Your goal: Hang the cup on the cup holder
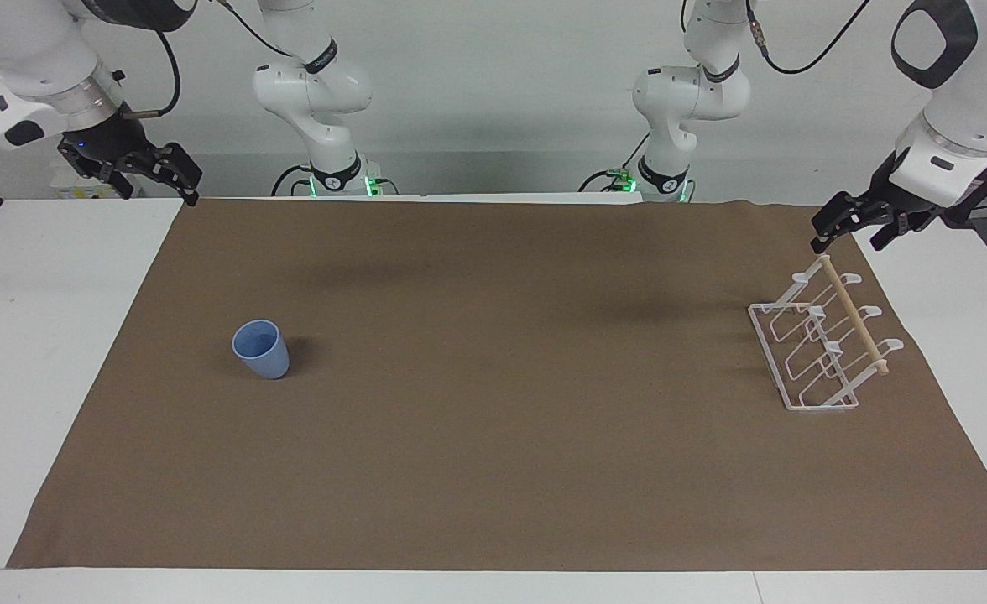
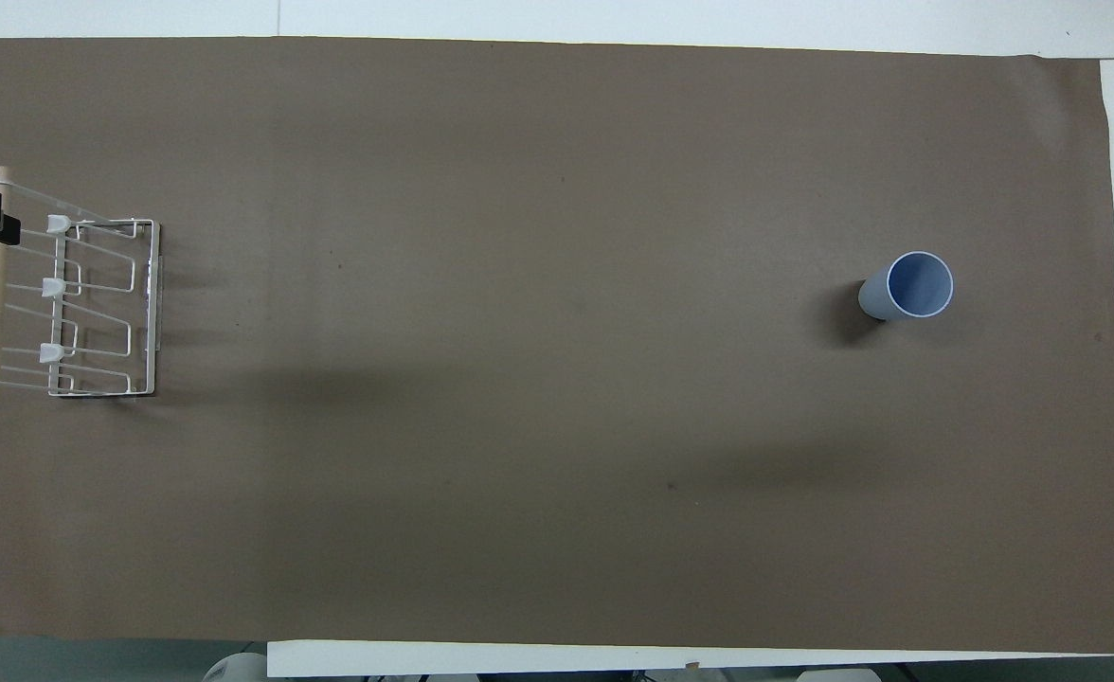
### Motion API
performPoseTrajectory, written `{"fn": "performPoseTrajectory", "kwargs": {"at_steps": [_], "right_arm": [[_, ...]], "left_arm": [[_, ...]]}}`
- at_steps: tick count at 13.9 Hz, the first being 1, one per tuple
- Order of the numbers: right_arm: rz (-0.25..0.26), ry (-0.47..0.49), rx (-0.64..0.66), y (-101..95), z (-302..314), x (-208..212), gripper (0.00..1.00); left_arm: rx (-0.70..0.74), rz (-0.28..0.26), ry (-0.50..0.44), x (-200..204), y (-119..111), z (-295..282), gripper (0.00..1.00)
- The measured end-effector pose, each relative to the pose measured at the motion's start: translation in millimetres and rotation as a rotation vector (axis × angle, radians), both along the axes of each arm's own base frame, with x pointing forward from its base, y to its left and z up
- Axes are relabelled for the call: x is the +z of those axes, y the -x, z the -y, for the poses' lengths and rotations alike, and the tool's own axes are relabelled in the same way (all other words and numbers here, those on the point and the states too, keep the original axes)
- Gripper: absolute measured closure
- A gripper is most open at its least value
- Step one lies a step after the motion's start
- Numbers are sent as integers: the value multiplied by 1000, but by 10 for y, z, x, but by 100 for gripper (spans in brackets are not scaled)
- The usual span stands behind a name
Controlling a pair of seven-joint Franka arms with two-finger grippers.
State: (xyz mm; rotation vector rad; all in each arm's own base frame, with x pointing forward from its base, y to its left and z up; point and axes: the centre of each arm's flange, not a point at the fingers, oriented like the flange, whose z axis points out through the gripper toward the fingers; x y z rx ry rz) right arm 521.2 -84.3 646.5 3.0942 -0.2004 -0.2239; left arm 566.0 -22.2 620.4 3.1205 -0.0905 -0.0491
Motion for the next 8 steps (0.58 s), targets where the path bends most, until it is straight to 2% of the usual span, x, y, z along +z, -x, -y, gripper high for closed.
{"fn": "performPoseTrajectory", "kwargs": {"at_steps": [8], "right_arm": [[4, 0, 5, -9, -23, 0, 0]], "left_arm": [[-12, 0, 2, 2, 3, 55, 0]]}}
